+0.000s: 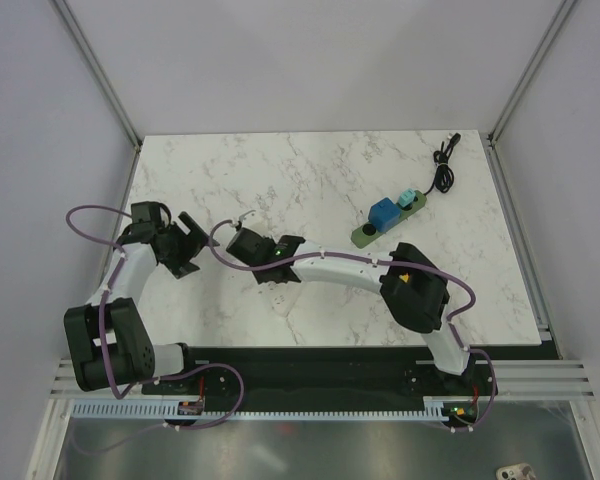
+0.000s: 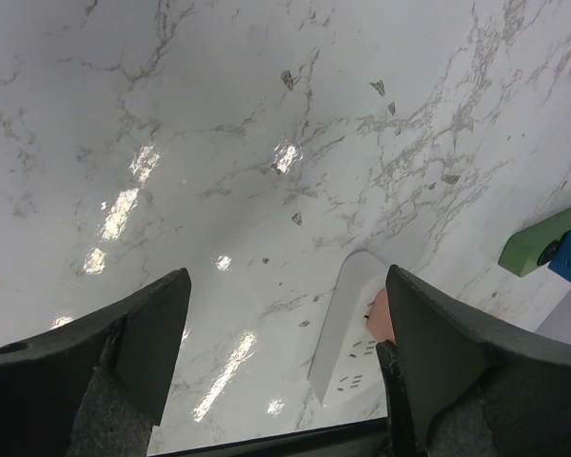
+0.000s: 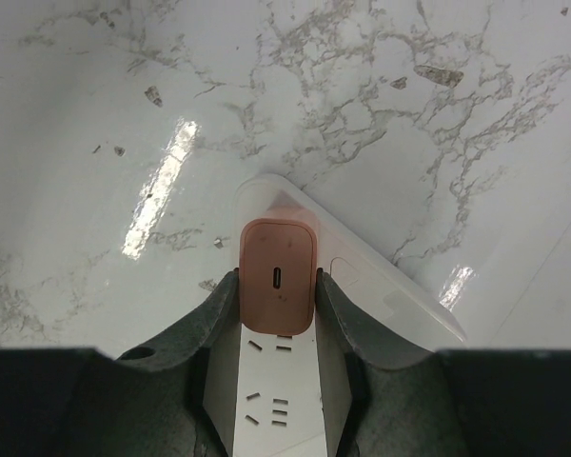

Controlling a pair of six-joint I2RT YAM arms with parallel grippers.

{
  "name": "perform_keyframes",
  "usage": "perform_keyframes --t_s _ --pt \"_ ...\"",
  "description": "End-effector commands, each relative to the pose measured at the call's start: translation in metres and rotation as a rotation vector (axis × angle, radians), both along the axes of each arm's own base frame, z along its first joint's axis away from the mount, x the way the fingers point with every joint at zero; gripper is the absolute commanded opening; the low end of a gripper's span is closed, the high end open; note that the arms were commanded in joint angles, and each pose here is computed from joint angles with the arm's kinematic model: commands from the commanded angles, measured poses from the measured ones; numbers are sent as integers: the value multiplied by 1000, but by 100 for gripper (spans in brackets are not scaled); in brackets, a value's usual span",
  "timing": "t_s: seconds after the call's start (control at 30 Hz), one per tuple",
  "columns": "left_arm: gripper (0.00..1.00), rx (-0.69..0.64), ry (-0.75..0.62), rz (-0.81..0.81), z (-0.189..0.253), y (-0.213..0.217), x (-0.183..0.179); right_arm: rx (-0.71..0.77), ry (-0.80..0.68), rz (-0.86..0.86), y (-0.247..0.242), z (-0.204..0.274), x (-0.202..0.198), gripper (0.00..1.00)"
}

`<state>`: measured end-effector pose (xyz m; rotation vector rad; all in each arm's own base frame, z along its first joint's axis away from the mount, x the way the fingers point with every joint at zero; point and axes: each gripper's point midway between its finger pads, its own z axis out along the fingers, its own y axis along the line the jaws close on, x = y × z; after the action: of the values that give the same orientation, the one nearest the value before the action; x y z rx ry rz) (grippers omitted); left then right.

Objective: Insert the plug

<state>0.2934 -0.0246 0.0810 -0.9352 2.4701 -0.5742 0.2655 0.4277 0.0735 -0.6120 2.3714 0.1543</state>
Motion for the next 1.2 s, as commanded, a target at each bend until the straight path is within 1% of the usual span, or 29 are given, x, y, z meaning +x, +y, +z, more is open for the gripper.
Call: perform_keyframes --t_s 0.0,0.1,0.17,0.2,0.23,0.3,0.33,0.37,0.4,0.43,0.5,0.53,0.57,0.6,0.63,0.73,0.9,0.97,1.03,1.07,1.1,1.13,1.17 --pt "90 -15 -60 -19 13 -3 4 -217 92 -58 -65 -47 10 8" --pt "91 -43 -79 -40 19 -8 7 -217 60 -77 -71 -35 28 9" --pt "91 -65 -114 -99 24 -16 8 -206 46 -85 -71 -28 38 12" --pt "91 -110 -155 -154 32 -25 8 -205 35 -79 -70 -25 42 13" --pt "91 -120 -188 -190 36 -30 8 -197 31 -78 -68 -21 44 19" --pt "91 -163 -281 -248 50 -41 8 -167 7 -76 -62 -6 52 26" --pt "91 -173 -315 -268 56 -45 7 -155 0 -74 -59 0 53 33" --pt "91 -184 -332 -281 57 -48 4 -126 -16 -71 -53 13 57 36" --pt "91 -195 -373 -307 67 -53 2 -112 -23 -67 -51 20 58 41" --pt "91 -193 -395 -311 70 -53 2 -95 -22 -57 -47 25 59 51" --pt "92 -226 -417 -347 73 -60 -2 -45 -35 -49 -40 44 62 57" --pt "94 -239 -432 -352 74 -62 -1 -30 -34 -42 -38 49 62 65" --pt "96 -251 -430 -350 73 -64 -1 -9 -42 -39 -37 60 62 70" --pt "100 -280 -422 -359 70 -67 -3 0 -41 -36 -36 62 61 84" --pt "100 -304 -418 -357 70 -69 -4 9 -41 -36 -36 65 60 89" --pt "100 -331 -435 -378 72 -73 -6 45 -32 -60 -41 75 54 94" --pt "100 -341 -482 -422 81 -81 -9 122 -35 -139 -75 108 36 94" --pt "99 -355 -486 -446 83 -87 -11 128 -10 -192 -106 115 28 94" --pt "98 -365 -492 -464 85 -91 -12 135 27 -251 -131 112 20 94" --pt "98 -368 -495 -467 86 -91 -12 130 39 -292 -156 107 15 95" --pt "97 -370 -503 -473 88 -92 -12 145 53 -338 -169 105 13 95" --pt "97 -372 -505 -475 89 -92 -12 179 38 -395 -191 113 15 95" --pt "96 -369 -510 -477 89 -92 -12 151 62 -446 -211 95 9 96"
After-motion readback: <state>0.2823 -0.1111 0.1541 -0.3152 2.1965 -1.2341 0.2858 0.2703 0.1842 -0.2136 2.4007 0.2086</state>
